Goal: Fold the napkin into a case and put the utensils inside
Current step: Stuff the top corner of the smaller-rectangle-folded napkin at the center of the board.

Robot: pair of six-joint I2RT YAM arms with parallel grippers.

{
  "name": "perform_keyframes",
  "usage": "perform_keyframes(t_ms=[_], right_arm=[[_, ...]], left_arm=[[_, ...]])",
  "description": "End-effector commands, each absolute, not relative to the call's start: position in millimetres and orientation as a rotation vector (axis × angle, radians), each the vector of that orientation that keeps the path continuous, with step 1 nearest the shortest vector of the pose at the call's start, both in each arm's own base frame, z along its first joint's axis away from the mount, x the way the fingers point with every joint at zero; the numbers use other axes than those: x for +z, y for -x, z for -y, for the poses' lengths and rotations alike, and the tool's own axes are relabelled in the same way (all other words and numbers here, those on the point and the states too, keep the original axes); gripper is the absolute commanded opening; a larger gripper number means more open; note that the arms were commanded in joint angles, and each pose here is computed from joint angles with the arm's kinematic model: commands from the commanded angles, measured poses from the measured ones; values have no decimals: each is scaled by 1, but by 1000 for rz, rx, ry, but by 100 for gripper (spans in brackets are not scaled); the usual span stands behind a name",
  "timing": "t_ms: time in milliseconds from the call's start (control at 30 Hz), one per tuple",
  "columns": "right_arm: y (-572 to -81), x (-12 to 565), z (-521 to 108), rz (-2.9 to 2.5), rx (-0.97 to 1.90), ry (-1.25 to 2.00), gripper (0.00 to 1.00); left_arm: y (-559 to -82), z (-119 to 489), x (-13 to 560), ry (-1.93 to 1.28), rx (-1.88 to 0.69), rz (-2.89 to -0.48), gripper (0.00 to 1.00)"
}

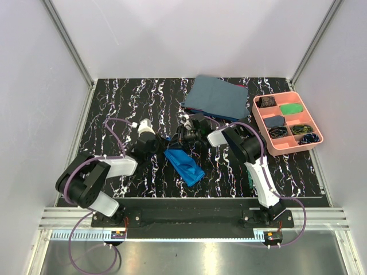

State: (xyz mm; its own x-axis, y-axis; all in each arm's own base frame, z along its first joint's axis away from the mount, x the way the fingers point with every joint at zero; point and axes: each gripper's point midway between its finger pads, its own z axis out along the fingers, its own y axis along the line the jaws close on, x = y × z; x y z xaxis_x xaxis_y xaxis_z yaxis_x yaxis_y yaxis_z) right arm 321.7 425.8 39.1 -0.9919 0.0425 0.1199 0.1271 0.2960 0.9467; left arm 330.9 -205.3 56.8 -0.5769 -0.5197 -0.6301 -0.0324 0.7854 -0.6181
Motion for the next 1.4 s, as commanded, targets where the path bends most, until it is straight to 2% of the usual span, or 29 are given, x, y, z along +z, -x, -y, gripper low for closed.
perform_keyframes(t_ms=[0,133,433,767,1133,1367], right_arm=[[-316,55,-431,2484,-1823,92,21],[-309,44,-424,2567,-1724,32,18],[-310,32,-414,2711,-1589,-114,10],[-307,39,-390,2866,-1401,-240,12],[-302,61,-373,2864,-1415,-262,16],[-306,71,-341,2939,-1372,-246,16]], left_arm=[[-330,205,39,368,-662,-2166,1],[-341,207,41,350,-654,-2163,5],[-352,220,18,362,-712,-2203,5],[-353,219,6,383,-721,-2220,6],[-353,228,13,352,-788,-2211,8],[-355,231,25,323,-809,-2192,14]])
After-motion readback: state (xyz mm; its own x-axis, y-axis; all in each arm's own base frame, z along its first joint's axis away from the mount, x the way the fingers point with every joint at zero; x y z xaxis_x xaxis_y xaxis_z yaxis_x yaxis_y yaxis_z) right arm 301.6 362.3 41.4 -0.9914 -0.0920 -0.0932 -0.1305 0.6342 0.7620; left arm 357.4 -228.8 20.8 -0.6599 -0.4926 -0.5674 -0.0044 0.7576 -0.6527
